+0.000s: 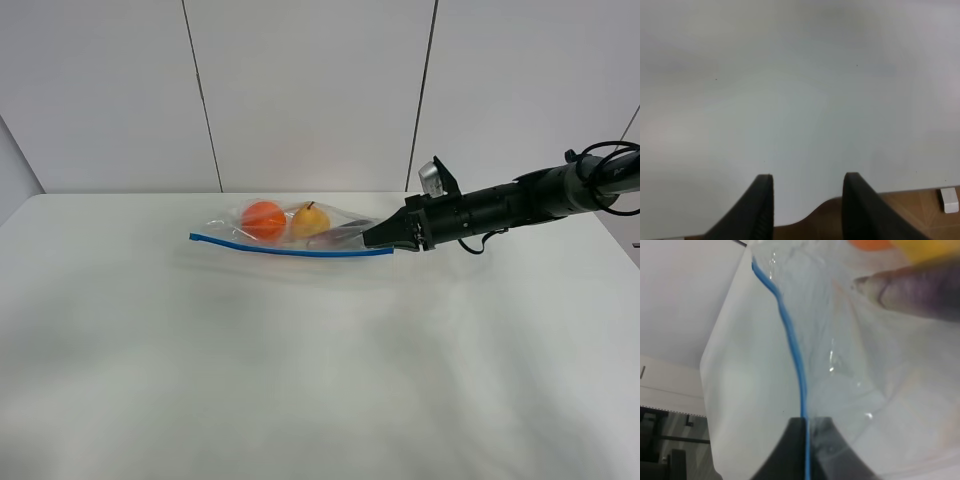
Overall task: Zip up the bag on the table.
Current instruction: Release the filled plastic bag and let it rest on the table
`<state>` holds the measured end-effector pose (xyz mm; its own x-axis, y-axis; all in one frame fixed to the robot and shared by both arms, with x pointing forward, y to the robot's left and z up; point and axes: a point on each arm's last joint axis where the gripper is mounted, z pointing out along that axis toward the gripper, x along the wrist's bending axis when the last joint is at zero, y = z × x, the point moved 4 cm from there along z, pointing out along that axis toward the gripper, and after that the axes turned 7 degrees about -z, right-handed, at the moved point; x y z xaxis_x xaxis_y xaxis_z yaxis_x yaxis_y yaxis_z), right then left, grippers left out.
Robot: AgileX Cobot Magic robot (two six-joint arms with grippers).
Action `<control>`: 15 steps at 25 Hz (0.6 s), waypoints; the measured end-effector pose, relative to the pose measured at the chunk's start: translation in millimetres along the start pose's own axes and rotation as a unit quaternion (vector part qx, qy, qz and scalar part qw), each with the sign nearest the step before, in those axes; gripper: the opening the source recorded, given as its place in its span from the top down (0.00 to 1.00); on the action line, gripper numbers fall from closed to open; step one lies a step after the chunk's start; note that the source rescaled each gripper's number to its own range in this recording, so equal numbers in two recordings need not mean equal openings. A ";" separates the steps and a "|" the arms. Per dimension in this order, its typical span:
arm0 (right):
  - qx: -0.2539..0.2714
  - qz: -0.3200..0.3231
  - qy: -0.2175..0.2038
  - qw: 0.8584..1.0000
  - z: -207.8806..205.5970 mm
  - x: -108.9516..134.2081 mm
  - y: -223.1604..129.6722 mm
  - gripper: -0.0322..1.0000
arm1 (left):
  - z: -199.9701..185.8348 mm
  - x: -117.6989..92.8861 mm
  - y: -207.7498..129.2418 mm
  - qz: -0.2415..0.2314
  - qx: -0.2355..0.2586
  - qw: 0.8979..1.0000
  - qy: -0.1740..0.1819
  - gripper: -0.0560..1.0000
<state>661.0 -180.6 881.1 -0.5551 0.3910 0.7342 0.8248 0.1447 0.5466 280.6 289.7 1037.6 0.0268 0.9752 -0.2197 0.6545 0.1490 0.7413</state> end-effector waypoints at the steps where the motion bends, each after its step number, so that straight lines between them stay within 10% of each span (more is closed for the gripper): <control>1: 0.000 0.000 0.000 1.000 0.0 0.0 0.0 0.73 | 0.0 0.0 0.0 0.000 0.000 1.000 0.000 0.47; 7: 0.000 0.013 0.000 1.000 0.0 0.0 0.0 0.17 | 0.0 0.0 0.0 0.000 0.000 1.000 0.000 0.47; 15: 0.000 0.020 0.000 1.000 0.0 0.0 0.0 0.06 | 0.0 0.0 0.0 0.000 0.000 1.000 0.000 0.47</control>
<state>661.0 -180.6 881.1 -0.5214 0.3965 0.7556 0.8465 0.1288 0.5166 280.6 289.7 1037.6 0.0268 0.9752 -0.2197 0.6545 0.1490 0.7413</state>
